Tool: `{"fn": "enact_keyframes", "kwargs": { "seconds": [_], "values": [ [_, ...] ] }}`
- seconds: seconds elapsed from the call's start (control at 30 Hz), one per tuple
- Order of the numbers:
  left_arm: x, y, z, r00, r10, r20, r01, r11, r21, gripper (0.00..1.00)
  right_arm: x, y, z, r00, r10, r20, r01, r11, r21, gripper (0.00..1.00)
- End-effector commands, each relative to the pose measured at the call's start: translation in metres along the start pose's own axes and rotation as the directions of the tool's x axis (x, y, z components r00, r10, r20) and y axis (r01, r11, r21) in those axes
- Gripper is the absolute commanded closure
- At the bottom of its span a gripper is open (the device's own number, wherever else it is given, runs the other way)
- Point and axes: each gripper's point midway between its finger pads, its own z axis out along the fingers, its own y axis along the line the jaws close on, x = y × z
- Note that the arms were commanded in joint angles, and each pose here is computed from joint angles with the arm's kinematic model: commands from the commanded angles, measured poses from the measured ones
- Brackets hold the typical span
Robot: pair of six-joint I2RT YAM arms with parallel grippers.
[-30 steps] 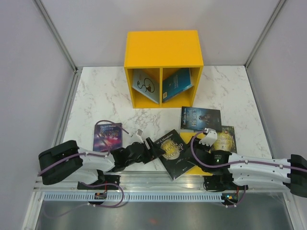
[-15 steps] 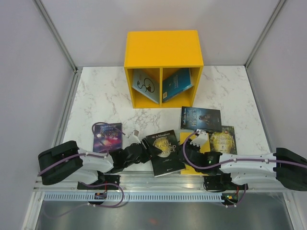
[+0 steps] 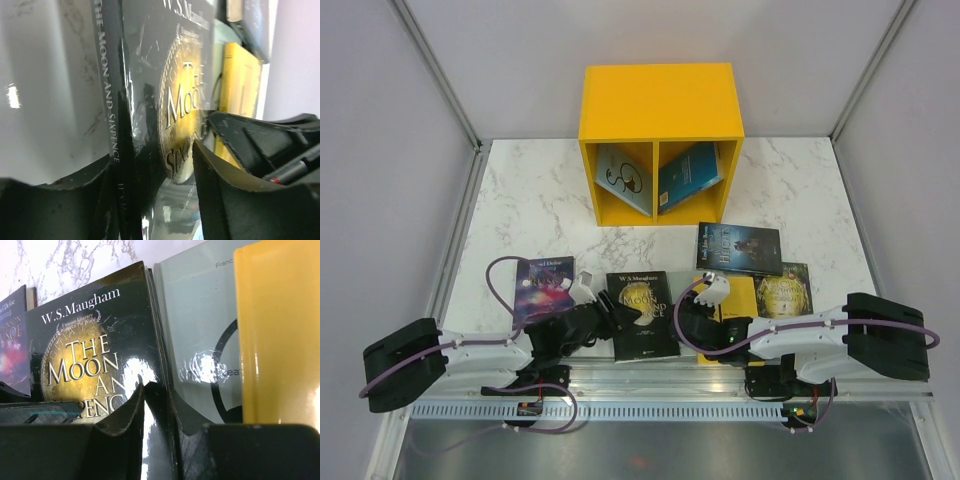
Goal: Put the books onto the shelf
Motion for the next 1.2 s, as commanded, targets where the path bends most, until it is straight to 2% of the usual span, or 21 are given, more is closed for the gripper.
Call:
{"fn": "enact_keyframes", "kwargs": {
  "seconds": [0.0, 0.07, 0.13, 0.17, 0.33, 0.47, 0.53, 0.6, 0.63, 0.67, 0.77, 0.87, 1.0, 1.17],
  "values": [
    [-0.018, -0.099, -0.02, 0.999, -0.042, 0.03, 0.029, 0.937, 0.348, 0.45, 0.06, -0.042, -0.01, 0.956, -0.141, -0.259, 0.162, 0.985, 0.061, 0.89],
    [-0.019, -0.1, -0.023, 0.999, -0.025, 0.036, 0.011, 0.933, 0.36, 0.51, 0.063, -0.039, -0.009, 0.954, -0.14, -0.265, 0.159, 0.986, 0.054, 0.89],
    [-0.024, -0.106, -0.028, 0.999, -0.02, 0.051, -0.001, 0.926, 0.378, 0.75, 0.067, -0.039, -0.007, 0.951, -0.143, -0.273, 0.164, 0.985, 0.053, 0.89],
    [-0.022, -0.101, -0.026, 0.999, -0.004, 0.049, -0.014, 0.936, 0.351, 0.97, 0.068, -0.038, -0.007, 0.951, -0.14, -0.276, 0.16, 0.986, 0.051, 0.89],
    [-0.031, -0.104, -0.029, 0.996, 0.041, 0.085, -0.065, 0.947, 0.314, 0.98, 0.067, -0.039, -0.006, 0.952, -0.143, -0.27, 0.163, 0.985, 0.053, 0.89],
    [-0.034, -0.092, -0.022, 0.978, 0.182, 0.104, -0.199, 0.96, 0.197, 0.98, 0.049, -0.034, -0.009, 0.969, -0.128, -0.213, 0.142, 0.989, 0.051, 0.85],
    [-0.034, -0.085, -0.019, 0.952, 0.293, 0.087, -0.303, 0.944, 0.131, 0.98, 0.043, -0.038, -0.012, 0.971, -0.138, -0.197, 0.154, 0.986, 0.066, 0.79],
    [-0.035, -0.078, -0.017, 0.936, 0.345, 0.063, -0.349, 0.935, 0.063, 0.98, 0.032, -0.035, -0.014, 0.977, -0.136, -0.164, 0.148, 0.987, 0.063, 0.75],
    [-0.035, -0.078, -0.018, 0.925, 0.379, 0.039, -0.38, 0.924, 0.035, 0.98, 0.03, -0.038, -0.016, 0.976, -0.144, -0.161, 0.157, 0.985, 0.072, 0.69],
    [-0.036, -0.072, -0.016, 0.913, 0.407, 0.022, -0.407, 0.913, -0.007, 0.98, 0.026, -0.035, -0.018, 0.979, -0.139, -0.151, 0.15, 0.987, 0.064, 0.67],
    [-0.051, -0.077, -0.023, 0.902, 0.427, 0.06, -0.425, 0.904, -0.049, 0.98, 0.017, -0.039, -0.02, 0.982, -0.145, -0.125, 0.155, 0.985, 0.077, 0.64],
    [-0.069, -0.092, -0.035, 0.888, 0.439, 0.138, -0.44, 0.898, -0.028, 0.98, 0.007, -0.038, -0.025, 0.988, -0.121, -0.1, 0.128, 0.99, 0.064, 0.64],
    [-0.084, -0.112, -0.046, 0.849, 0.495, 0.188, -0.502, 0.865, -0.007, 0.98, 0.0, -0.041, -0.029, 0.991, -0.107, -0.079, 0.111, 0.992, 0.053, 0.63],
    [-0.107, -0.116, -0.051, 0.851, 0.468, 0.239, -0.459, 0.883, -0.095, 0.98, -0.006, -0.04, -0.031, 0.994, -0.096, -0.057, 0.098, 0.994, 0.041, 0.63]
  ]
}}
